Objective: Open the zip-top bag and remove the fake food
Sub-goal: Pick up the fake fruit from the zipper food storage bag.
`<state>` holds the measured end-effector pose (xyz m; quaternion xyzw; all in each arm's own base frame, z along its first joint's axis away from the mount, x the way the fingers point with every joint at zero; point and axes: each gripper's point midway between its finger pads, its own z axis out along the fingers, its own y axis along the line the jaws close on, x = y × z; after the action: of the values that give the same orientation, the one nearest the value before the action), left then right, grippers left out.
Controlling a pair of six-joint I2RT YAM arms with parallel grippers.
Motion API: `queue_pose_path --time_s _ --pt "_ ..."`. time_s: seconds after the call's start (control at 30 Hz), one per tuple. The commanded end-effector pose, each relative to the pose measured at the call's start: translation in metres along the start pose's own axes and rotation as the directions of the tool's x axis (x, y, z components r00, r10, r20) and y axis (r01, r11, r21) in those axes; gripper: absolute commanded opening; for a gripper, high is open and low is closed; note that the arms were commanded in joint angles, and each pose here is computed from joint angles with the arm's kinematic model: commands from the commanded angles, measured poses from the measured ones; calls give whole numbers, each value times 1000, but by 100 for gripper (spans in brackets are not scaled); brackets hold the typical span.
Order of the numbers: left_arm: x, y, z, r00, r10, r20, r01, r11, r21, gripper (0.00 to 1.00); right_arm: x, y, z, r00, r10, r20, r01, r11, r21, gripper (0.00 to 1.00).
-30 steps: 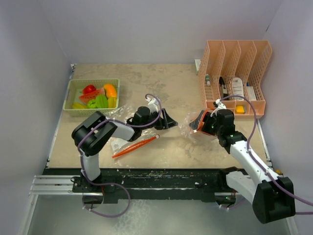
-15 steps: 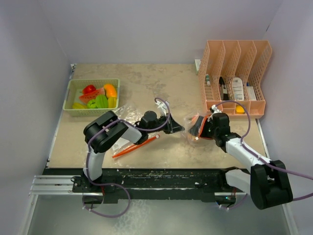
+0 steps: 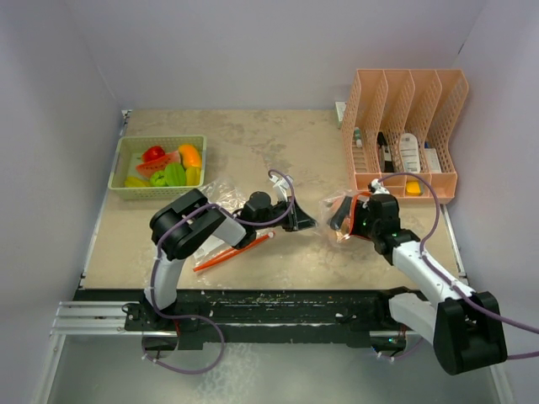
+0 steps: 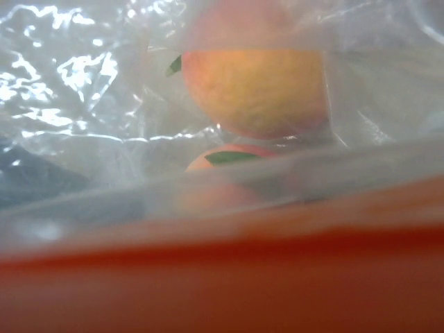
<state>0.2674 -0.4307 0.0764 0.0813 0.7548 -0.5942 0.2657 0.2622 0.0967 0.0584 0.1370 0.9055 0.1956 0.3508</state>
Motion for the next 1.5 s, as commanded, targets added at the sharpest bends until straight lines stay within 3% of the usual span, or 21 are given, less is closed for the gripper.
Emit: queue_pose_path --time_s 0.0,0.17,0.33,0.63,0.87,1.0,1.1,1.17,1.23,1.33,1.37,1.47 --pt "-12 -20 0 999 30 38 -32 998 56 25 -17 5 -5 999 11 39 -12 1000 10 98" --pt "-14 -21 1 998 56 32 -57 997 48 68 -15 6 -3 999 11 30 -11 1000 5 98" --pt "-15 -24 2 997 66 31 -68 996 54 89 -13 4 0 1000 10 22 -10 1000 9 98" --pt "-25 -43 -5 993 89 75 -96 990 104 93 -9 1 5 1000 10 12 -10 1000 13 98" --pt "-21 -65 14 967 253 15 -254 967 35 94 -9 2 6 1000 10 10 -10 1000 9 97" --pt "-9 -49 18 974 228 -17 -227 974 10 87 -12 4 3 1000 7 18 -7 1000 3 97" --pt "-3 -40 20 979 204 -29 -204 979 0 76 -14 4 2 1000 5 23 -5 1000 4 96" --pt "1 -36 22 981 191 -39 -191 982 -2 63 -14 5 2 1000 4 20 -4 1000 1 95" --pt "4 -32 24 984 173 -46 -173 985 0 45 -14 6 1 1000 7 18 -7 1000 -3 95" --pt "9 -32 32 988 135 -69 -134 991 27 5 -12 6 2 1000 16 16 -16 1000 -5 94" --pt "10 -32 35 990 121 -75 -118 992 37 0 -12 6 2 1000 18 15 -18 1000 -3 94" --pt "13 -30 39 993 92 -77 -88 995 48 0 -11 6 1 1000 24 12 -24 1000 -4 94"
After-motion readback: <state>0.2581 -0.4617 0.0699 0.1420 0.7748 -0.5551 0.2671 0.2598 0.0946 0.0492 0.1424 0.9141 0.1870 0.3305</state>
